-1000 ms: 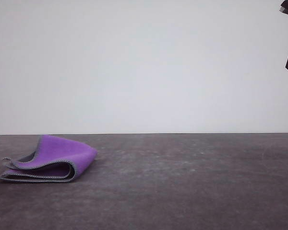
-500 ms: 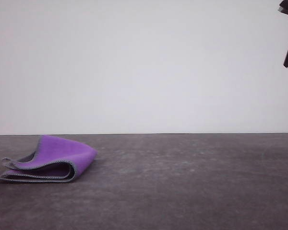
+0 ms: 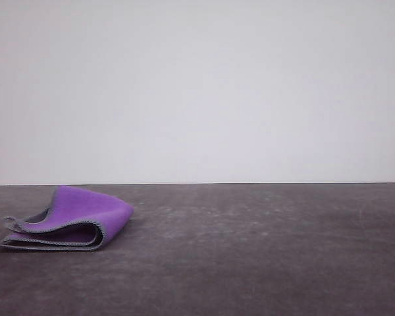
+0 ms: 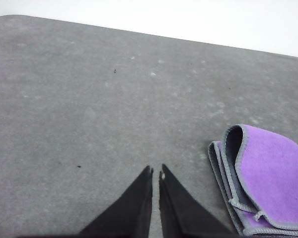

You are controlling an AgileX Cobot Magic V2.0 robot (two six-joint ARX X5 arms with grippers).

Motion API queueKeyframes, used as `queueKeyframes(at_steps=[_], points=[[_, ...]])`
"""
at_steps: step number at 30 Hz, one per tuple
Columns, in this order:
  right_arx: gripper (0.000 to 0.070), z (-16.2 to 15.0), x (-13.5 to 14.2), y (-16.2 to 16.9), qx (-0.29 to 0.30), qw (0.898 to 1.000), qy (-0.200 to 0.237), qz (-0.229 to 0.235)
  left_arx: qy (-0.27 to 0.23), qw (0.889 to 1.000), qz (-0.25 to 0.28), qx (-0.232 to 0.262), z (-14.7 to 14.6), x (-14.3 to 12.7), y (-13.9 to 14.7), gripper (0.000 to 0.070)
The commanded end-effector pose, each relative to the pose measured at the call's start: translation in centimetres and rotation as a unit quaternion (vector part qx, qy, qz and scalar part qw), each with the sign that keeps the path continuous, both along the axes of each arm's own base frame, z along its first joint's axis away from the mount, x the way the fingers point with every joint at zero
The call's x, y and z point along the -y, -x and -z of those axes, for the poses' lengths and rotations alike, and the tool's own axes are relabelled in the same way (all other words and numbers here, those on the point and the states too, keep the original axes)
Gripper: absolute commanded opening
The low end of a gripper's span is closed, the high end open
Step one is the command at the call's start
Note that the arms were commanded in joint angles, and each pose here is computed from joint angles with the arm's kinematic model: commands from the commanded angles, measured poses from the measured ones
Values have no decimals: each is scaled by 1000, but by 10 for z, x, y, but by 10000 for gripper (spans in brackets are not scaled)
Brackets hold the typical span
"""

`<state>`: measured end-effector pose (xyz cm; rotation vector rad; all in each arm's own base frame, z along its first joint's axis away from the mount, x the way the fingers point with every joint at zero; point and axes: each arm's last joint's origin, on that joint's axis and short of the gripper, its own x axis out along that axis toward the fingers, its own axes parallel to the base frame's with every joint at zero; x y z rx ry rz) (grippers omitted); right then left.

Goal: Fold clothes

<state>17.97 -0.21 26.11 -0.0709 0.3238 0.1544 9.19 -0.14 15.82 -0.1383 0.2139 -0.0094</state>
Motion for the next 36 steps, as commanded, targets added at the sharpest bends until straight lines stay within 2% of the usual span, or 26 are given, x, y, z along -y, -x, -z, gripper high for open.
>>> queueKeyframes(at_steps=[1, 6, 14, 21, 29, 36], points=[[16, 14, 0, 14, 21, 1000, 7, 13, -7, 1000, 2, -25, 7, 0, 1, 16], [16, 53, 1, 51, 66, 996, 18, 51, -7, 1000, 2, -25, 7, 0, 1, 16], [16, 85, 1, 76, 116, 990, 23, 72, -7, 1000, 2, -25, 7, 0, 1, 16], [16, 107, 1, 81, 101, 992, 23, 73, -7, 1000, 2, -25, 7, 0, 1, 15], [16, 111, 1, 84, 79, 994, 23, 77, -7, 1000, 2, -25, 7, 0, 1, 16], [16, 111, 1, 84, 77, 993, -14, 90, -7, 1000, 2, -25, 7, 0, 1, 16]])
